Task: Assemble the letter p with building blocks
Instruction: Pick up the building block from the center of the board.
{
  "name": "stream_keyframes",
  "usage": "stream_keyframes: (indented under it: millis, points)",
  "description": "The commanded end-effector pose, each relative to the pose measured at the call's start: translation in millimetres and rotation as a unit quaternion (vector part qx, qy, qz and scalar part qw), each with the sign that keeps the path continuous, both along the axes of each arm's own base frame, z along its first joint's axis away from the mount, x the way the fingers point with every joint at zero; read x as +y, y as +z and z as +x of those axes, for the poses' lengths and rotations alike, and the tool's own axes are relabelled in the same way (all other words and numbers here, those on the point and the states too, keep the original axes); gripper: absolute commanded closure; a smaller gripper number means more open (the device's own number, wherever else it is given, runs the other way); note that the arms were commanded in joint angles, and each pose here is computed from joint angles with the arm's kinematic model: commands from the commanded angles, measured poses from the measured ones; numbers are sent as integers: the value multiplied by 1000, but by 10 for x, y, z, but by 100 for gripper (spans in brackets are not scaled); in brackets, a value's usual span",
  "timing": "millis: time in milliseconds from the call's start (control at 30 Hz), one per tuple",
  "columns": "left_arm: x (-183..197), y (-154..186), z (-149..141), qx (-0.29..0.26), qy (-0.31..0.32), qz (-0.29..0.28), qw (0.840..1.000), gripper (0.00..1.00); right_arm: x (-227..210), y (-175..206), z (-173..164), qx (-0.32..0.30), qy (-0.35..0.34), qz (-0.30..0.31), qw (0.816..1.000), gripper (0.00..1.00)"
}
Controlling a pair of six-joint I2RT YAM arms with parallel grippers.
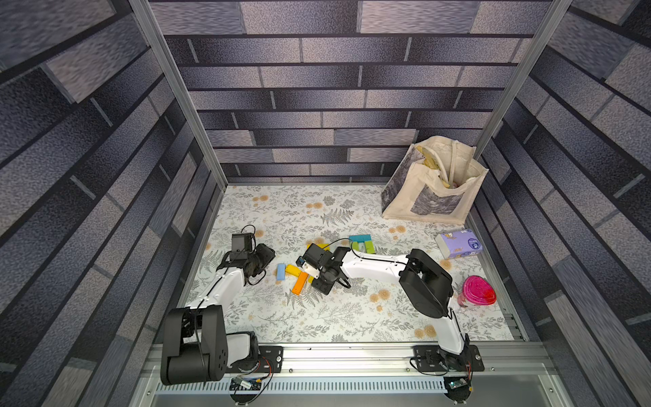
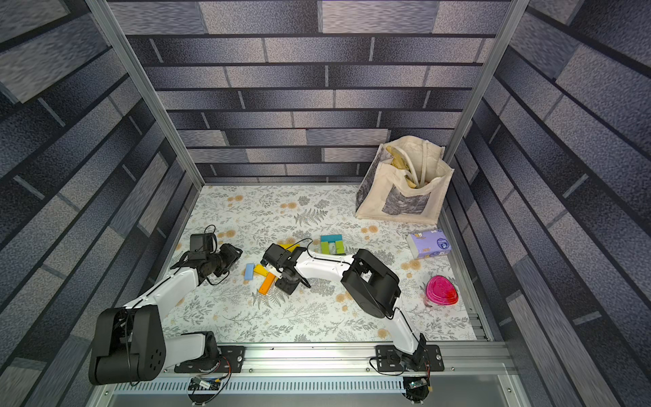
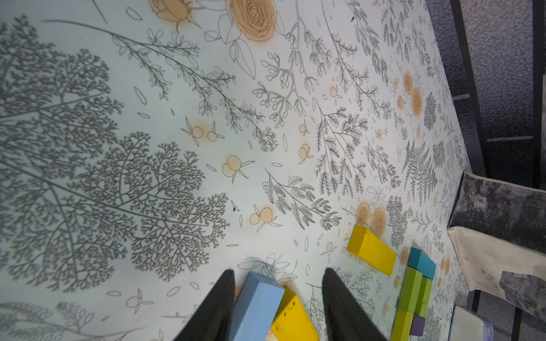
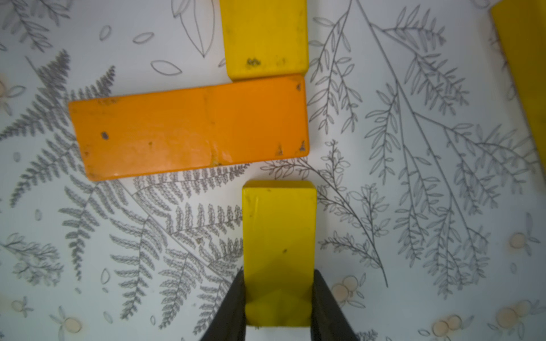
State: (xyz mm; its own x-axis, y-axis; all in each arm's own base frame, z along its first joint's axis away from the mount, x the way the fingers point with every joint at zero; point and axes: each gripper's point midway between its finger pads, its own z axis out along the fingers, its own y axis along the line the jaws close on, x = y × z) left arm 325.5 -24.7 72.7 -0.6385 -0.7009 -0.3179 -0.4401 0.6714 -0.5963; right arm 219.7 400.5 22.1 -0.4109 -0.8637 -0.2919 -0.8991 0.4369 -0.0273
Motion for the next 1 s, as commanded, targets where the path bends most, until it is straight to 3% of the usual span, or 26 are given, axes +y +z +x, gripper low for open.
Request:
stream_keyframes:
  millis: [0, 67, 267, 467, 800, 967]
  points:
    - [-45, 66, 83, -10, -7, -9, 1000, 49, -241, -36, -70, -4, -21, -32, 999, 96]
    - [-82, 75, 109, -10, -13, -9, 1000, 50, -234, 132, -14, -22, -35, -14, 999, 100]
    - [-395, 171, 149, -12, -59, 6, 998, 50, -196, 590, 172, -65, -86, 46, 993, 100]
    - [-661, 137, 83, -12, -77, 23, 997, 48, -326, 823, 399, -66, -159, 82, 982, 100]
    - [-878, 68, 54, -7, -104, 24, 994, 48, -633, 754, 688, -43, -311, 77, 946, 100]
    - [-920, 56, 93, -5, -119, 27, 993, 48, -624, 600, 682, -15, -343, 70, 937, 100]
